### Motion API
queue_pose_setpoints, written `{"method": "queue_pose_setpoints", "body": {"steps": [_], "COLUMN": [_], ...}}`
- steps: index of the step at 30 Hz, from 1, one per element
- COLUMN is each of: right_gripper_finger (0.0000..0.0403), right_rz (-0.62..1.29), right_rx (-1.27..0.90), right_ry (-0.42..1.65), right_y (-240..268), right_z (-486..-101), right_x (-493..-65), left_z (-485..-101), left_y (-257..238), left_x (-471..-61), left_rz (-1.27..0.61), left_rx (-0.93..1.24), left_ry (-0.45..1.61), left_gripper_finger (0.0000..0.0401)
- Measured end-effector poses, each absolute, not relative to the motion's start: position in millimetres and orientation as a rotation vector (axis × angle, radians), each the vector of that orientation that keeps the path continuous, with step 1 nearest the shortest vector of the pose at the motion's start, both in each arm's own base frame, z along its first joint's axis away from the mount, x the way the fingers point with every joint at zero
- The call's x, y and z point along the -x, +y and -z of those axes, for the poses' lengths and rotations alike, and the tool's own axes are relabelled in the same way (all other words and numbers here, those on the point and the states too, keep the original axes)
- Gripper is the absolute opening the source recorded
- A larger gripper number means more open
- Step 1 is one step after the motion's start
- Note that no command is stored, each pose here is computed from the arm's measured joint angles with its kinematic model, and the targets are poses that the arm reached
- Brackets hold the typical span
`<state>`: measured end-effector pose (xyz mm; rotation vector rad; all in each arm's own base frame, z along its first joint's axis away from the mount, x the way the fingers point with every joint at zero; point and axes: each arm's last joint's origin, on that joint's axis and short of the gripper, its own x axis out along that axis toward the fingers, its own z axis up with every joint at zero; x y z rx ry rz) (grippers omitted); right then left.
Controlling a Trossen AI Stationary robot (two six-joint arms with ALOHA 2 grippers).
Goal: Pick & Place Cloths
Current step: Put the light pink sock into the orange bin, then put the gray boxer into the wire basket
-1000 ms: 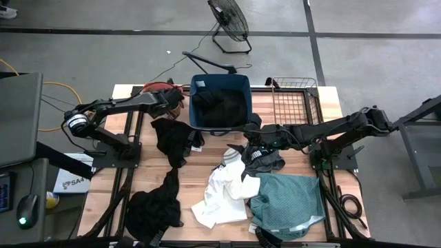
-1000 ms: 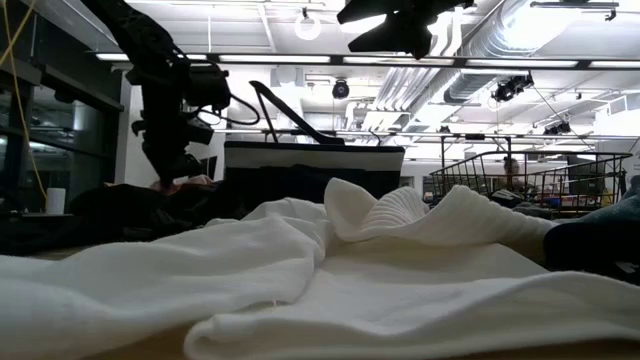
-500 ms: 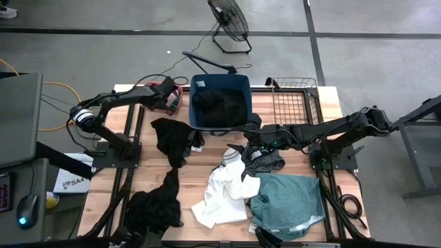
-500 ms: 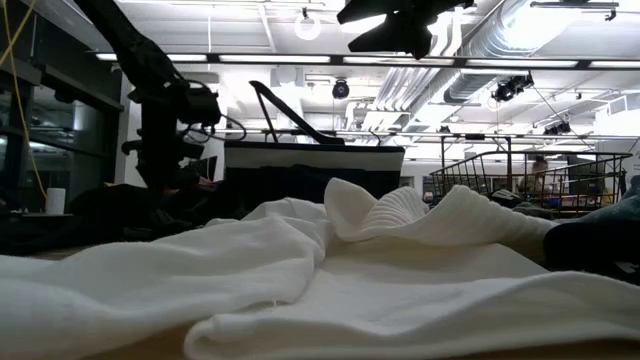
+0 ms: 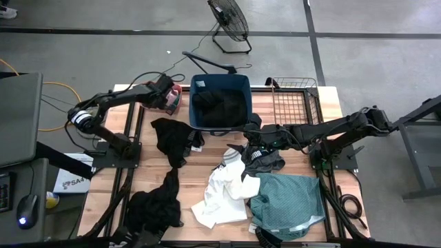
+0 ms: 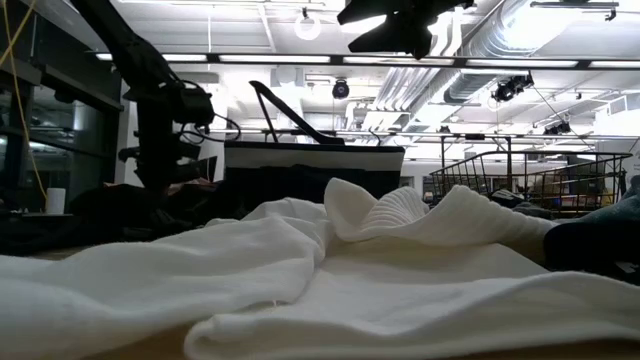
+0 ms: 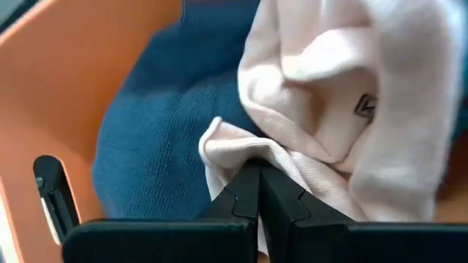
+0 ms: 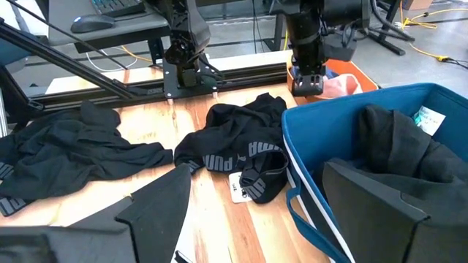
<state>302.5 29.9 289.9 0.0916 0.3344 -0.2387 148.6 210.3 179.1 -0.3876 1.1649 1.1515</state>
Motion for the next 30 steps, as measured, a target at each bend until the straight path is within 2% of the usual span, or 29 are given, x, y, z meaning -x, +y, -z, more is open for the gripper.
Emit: {"method": "queue_pose_setpoints", "body": {"steps": [5,14,17,25,30], "right_gripper_finger": [0.0303,0.0303,0.0303,0.0303,0.0303], "right_rz": [0.239,0.239,0.239,0.244,0.257], "right_rx": [-0.091,-0.091,-0.091,-0.085,-0.09], "right_ry": [0.337,0.338,0.339,0.39,0.477], "right_y": [30,30,30,30,29], "right_z": [-290,-290,-289,-285,-277], "right_x": [-302,-302,-302,-300,-296], "left_z": [-192,-221,-232,-254,-263], "left_y": [205,192,188,176,168], "left_x": [-146,-137,-133,-124,-122], "left_rz": [-1.123,-1.12,-1.138,-1.159,-1.091], "left_rx": [0.381,0.353,0.351,0.327,0.363], "left_ry": [1.116,0.999,0.939,0.823,0.743], "left_gripper_finger": [0.0023,0.015,0.0178,0.019,0.019]}}
